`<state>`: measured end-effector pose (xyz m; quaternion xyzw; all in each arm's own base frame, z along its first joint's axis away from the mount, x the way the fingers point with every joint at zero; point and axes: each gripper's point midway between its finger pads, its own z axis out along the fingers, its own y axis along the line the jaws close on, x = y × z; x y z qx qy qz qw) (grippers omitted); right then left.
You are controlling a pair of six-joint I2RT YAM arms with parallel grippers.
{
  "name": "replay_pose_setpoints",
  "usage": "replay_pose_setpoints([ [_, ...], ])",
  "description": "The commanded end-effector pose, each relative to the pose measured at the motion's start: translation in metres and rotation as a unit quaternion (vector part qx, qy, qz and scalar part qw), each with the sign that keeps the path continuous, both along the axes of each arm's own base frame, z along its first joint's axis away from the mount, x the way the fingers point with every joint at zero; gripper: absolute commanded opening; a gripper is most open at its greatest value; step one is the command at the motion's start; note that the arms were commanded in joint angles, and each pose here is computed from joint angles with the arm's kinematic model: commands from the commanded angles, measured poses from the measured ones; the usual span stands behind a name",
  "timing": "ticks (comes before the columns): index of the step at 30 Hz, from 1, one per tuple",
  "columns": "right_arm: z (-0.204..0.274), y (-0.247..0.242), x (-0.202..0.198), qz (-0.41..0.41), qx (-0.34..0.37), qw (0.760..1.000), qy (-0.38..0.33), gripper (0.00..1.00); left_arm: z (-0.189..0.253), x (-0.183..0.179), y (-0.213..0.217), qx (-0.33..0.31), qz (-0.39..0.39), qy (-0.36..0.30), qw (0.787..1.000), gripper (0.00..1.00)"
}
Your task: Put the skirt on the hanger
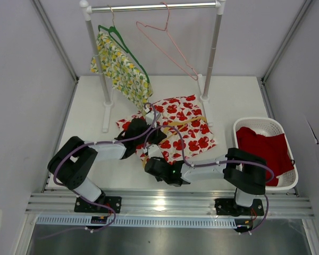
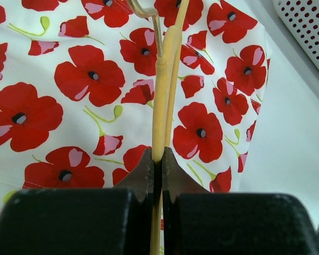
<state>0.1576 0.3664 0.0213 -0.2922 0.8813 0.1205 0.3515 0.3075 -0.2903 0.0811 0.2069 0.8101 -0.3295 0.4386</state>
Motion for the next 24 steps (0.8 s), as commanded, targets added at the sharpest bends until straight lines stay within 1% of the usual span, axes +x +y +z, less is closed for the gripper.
replay_pose_setpoints([
  [1,0.003,0.001,-0.006,-0.006,-0.011,1.000,-0.001,0.11,-0.019,-0.001,0.008,0.042,-0.005,0.015,0.999,0.00],
  [3,0.006,0.002,-0.014,-0.001,-0.011,1.000,0.001,0.08,-0.018,0.001,0.009,0.045,0.000,0.013,0.999,0.00],
  [8,0.013,-0.013,-0.028,-0.003,-0.029,1.000,0.005,0.06,-0.018,0.005,0.011,0.053,0.007,0.012,0.998,0.00],
  [17,0.030,-0.036,-0.038,-0.011,-0.032,0.999,0.005,0.05,-0.014,0.013,0.015,0.057,0.017,0.011,0.998,0.00],
  [24,0.027,-0.050,-0.050,-0.004,-0.038,0.999,0.018,0.05,-0.015,0.022,0.028,0.061,0.037,0.014,0.997,0.00],
])
